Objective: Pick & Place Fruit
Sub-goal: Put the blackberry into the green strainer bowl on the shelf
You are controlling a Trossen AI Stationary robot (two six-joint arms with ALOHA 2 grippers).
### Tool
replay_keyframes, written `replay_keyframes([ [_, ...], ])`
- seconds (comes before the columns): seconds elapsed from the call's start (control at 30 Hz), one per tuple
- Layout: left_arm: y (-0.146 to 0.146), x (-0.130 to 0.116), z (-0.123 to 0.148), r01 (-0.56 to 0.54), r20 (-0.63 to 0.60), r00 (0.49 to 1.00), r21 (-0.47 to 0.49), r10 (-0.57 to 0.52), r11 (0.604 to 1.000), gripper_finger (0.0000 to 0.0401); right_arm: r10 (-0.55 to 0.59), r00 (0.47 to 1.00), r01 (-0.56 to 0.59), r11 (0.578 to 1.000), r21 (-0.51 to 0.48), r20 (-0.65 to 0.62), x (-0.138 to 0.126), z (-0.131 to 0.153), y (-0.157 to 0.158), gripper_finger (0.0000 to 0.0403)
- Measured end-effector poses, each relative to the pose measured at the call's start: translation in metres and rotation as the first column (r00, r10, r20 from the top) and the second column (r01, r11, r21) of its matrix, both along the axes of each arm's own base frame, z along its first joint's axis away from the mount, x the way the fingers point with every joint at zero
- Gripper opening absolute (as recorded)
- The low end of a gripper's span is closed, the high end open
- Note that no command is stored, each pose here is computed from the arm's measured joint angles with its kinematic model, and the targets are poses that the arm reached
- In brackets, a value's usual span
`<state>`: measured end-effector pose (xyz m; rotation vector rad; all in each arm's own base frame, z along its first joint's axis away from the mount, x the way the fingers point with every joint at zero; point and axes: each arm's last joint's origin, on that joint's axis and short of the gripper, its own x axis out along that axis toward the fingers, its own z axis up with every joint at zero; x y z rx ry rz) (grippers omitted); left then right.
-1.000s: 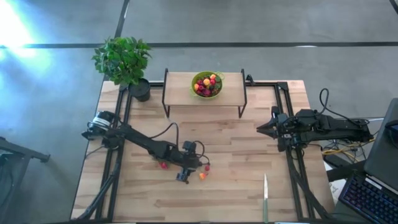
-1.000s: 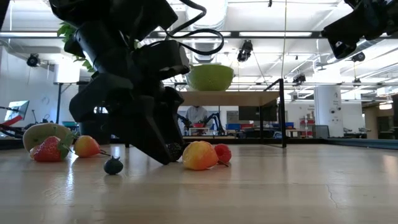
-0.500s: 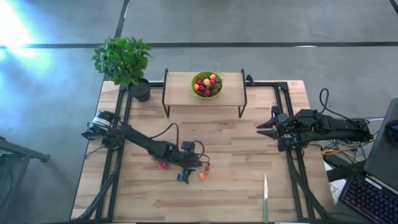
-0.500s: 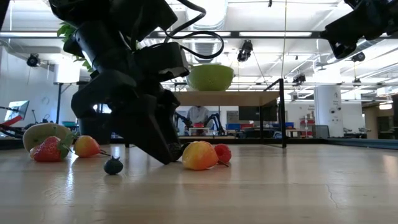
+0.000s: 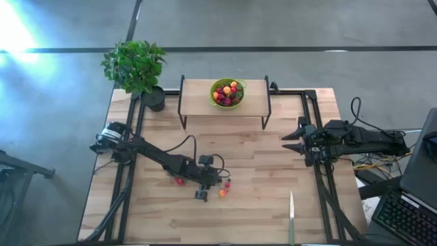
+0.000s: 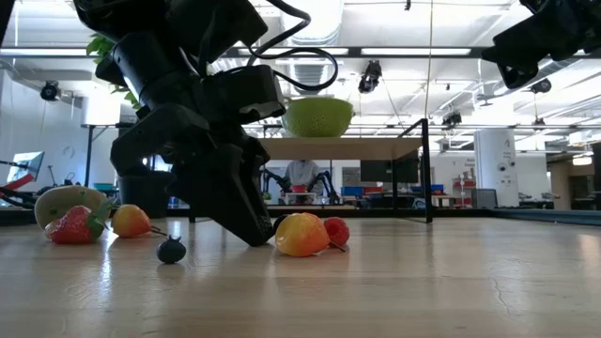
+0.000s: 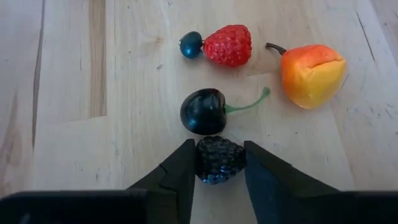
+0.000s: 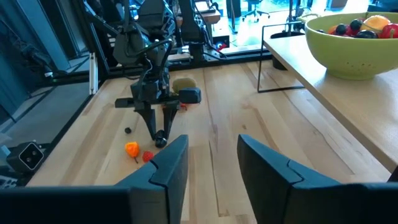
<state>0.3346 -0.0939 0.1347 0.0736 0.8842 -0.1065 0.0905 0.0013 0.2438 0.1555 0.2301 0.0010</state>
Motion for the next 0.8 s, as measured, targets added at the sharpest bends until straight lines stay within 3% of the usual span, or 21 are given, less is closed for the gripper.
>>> replay_keyframes([
  [0.33,0.001,-0.002,-0.001,-0.020,-0.023,1.000,-0.005,0.020,1.000,0.0134,0.000,1.000,0.000,1.000,0.000,0.000,0.000,0.000,0.000,0.0162],
  [0.57,0.004,-0.005,0.004,-0.010,-0.045,0.999,0.018,0.010,1.000,0.0119,0.000,1.000,0.000,1.000,0.000,0.000,0.000,0.000,0.000,0.0180],
  [0.67,0.009,-0.007,0.015,-0.003,-0.047,0.999,0.064,0.006,0.998,0.0121,0.000,1.000,0.000,1.000,0.000,0.000,0.000,0.000,0.000,0.0186],
  [0.8,0.016,0.000,0.051,-0.008,0.070,0.998,0.153,-0.002,0.988,0.0124,0.000,1.000,0.000,1.000,0.000,0.000,0.000,0.000,0.000,0.0193],
])
